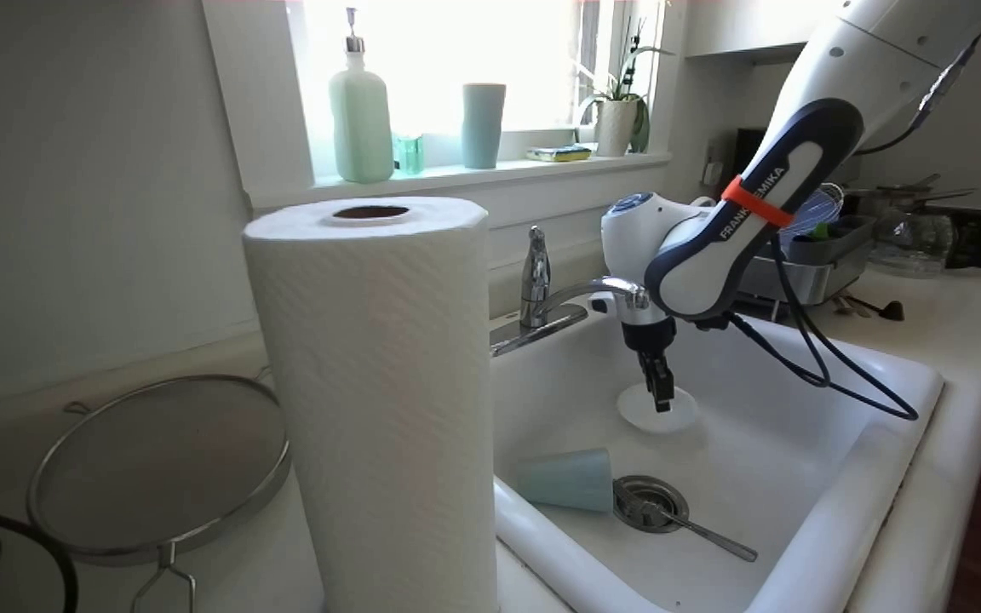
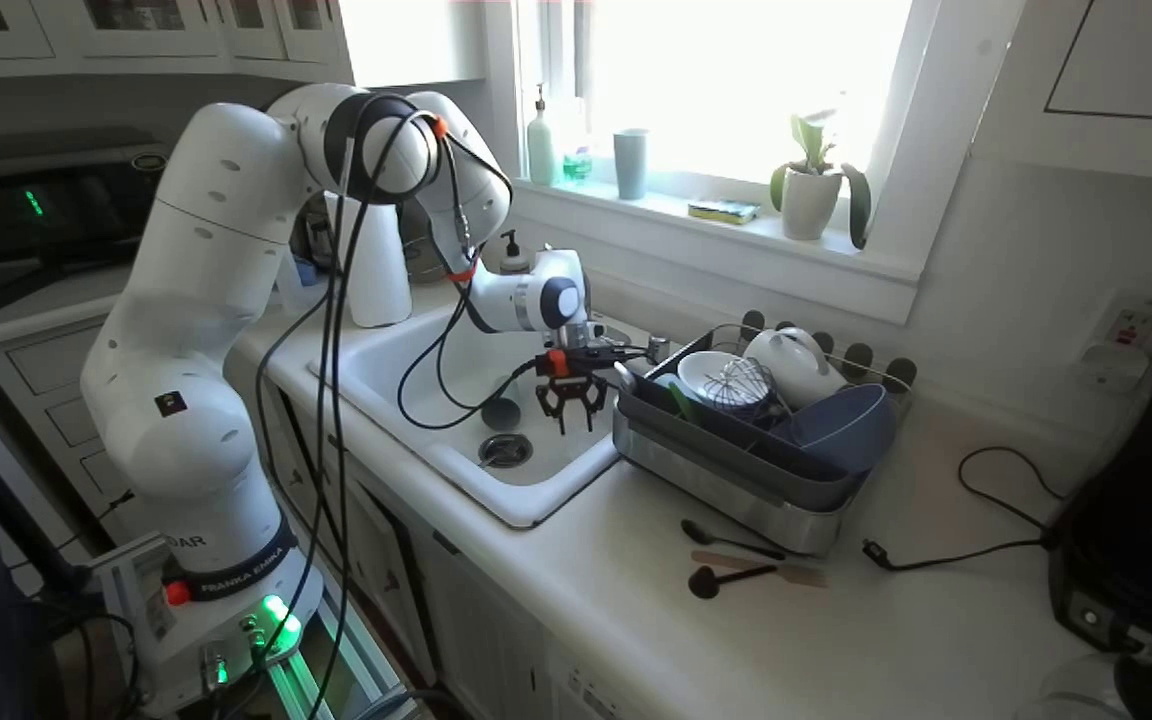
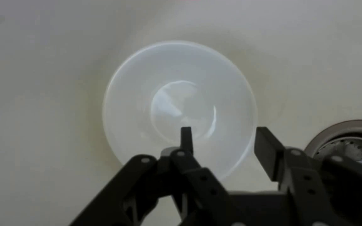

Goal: Remove a white plate from the dishes drying rack and place it in the sink

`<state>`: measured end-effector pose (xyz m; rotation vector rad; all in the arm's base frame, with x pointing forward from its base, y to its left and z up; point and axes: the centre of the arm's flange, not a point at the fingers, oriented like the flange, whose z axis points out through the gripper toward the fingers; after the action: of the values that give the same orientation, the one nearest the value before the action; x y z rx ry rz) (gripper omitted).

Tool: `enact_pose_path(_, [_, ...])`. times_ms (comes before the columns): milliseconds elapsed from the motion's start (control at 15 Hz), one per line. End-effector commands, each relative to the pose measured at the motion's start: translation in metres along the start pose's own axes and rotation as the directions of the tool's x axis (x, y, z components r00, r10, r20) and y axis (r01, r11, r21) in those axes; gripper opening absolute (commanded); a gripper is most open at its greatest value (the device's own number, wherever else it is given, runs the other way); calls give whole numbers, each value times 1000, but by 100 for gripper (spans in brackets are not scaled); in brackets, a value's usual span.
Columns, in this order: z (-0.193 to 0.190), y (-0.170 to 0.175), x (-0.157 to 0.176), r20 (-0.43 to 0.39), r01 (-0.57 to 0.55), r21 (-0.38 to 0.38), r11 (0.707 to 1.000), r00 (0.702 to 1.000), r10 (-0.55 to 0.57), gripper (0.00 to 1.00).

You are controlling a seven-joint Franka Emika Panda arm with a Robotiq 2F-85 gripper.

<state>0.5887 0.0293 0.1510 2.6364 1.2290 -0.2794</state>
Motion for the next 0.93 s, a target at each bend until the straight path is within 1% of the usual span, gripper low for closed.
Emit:
enact_pose_path(0, [7, 6, 6, -1, 13, -17, 1000, 1000, -13, 85])
enact_pose_path(200, [9, 8, 7, -3, 12, -9, 1000, 1000, -12, 89])
enact_pose_path(267, [7, 8, 7, -6, 10, -8, 1000, 1000, -10, 94])
enact_pose_path(333, [4, 8, 7, -11, 8, -3, 1000, 1000, -8, 94])
enact_pose_path(400, [-3, 8, 7, -15, 1, 2, 1000, 1000, -1, 99])
enact_pose_path(533, [-19, 7, 7, -28, -14, 18, 1000, 999, 15, 100])
enact_pose_path(667, [-41, 3, 5, -37, -45, 58, 997, 998, 47, 100])
enact_pose_path(733, [-53, -3, 2, -39, -62, 96, 993, 997, 66, 100])
enact_pose_path(867, [-74, -15, -6, -43, -111, 201, 973, 992, 122, 100])
